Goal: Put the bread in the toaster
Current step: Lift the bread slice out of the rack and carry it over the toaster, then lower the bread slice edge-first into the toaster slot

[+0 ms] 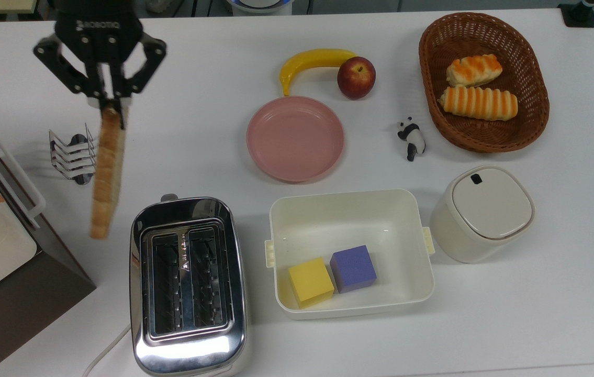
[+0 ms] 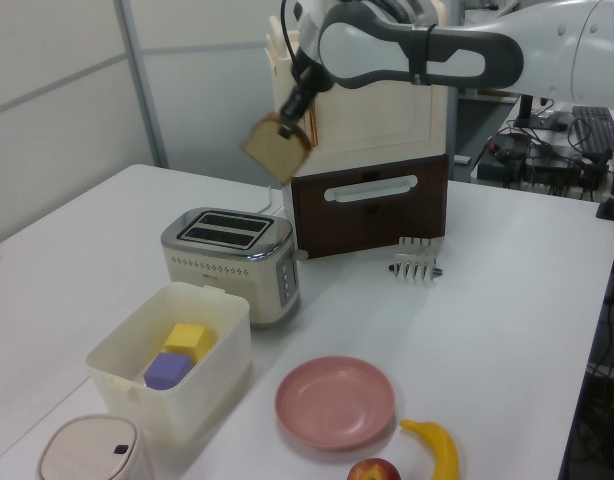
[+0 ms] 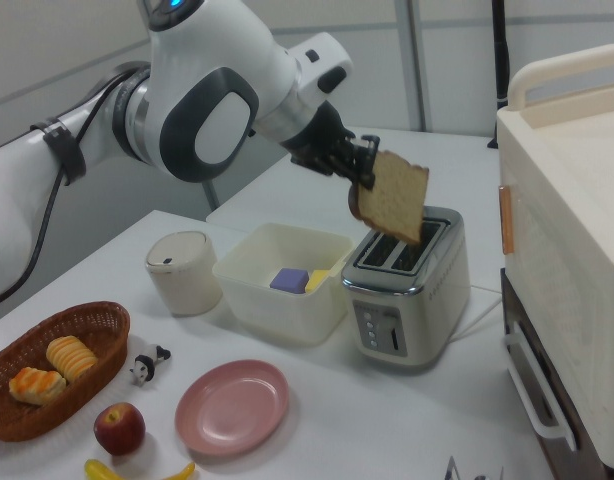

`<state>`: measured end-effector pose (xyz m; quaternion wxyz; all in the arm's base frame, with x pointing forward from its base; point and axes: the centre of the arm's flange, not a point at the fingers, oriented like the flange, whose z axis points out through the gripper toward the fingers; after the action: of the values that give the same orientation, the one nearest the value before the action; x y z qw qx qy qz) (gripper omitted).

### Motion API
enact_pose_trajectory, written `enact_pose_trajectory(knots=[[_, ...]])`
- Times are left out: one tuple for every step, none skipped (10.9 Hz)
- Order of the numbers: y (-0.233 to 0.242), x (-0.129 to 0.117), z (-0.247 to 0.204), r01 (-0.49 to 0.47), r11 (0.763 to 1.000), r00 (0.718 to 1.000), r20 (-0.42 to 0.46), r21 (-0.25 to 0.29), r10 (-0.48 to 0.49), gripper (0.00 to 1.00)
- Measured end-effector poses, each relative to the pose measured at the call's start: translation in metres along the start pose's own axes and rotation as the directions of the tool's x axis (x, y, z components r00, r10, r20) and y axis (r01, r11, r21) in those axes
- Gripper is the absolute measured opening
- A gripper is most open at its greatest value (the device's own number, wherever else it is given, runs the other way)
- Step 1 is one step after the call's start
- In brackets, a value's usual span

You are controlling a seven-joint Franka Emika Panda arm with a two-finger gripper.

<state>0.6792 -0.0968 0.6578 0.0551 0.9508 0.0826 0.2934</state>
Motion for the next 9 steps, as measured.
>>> enact_pose_trajectory(knots=[[-0.012, 0.007, 0.003, -0.015, 1.000, 0.999, -0.046, 0.010, 0.016, 0.10], [-0.025, 0.012, 0.011, -0.035, 0.999, 0.997, -0.068, 0.019, 0.036, 0.10], [-0.038, 0.015, 0.023, -0.050, 0.998, 0.996, -0.069, 0.032, 0.052, 0.10], [-0.049, 0.014, 0.038, -0.063, 0.997, 0.996, -0.055, 0.045, 0.065, 0.10], [-0.059, 0.012, 0.055, -0.074, 0.996, 0.997, -0.032, 0.057, 0.076, 0.10], [-0.069, 0.010, 0.073, -0.082, 0.994, 0.997, -0.010, 0.069, 0.083, 0.10], [-0.077, 0.009, 0.085, -0.085, 0.994, 0.996, 0.003, 0.076, 0.085, 0.10], [-0.081, 0.008, 0.091, -0.085, 0.993, 0.996, 0.010, 0.080, 0.085, 0.10], [-0.082, 0.007, 0.093, -0.087, 0.993, 0.996, 0.014, 0.081, 0.086, 0.10]])
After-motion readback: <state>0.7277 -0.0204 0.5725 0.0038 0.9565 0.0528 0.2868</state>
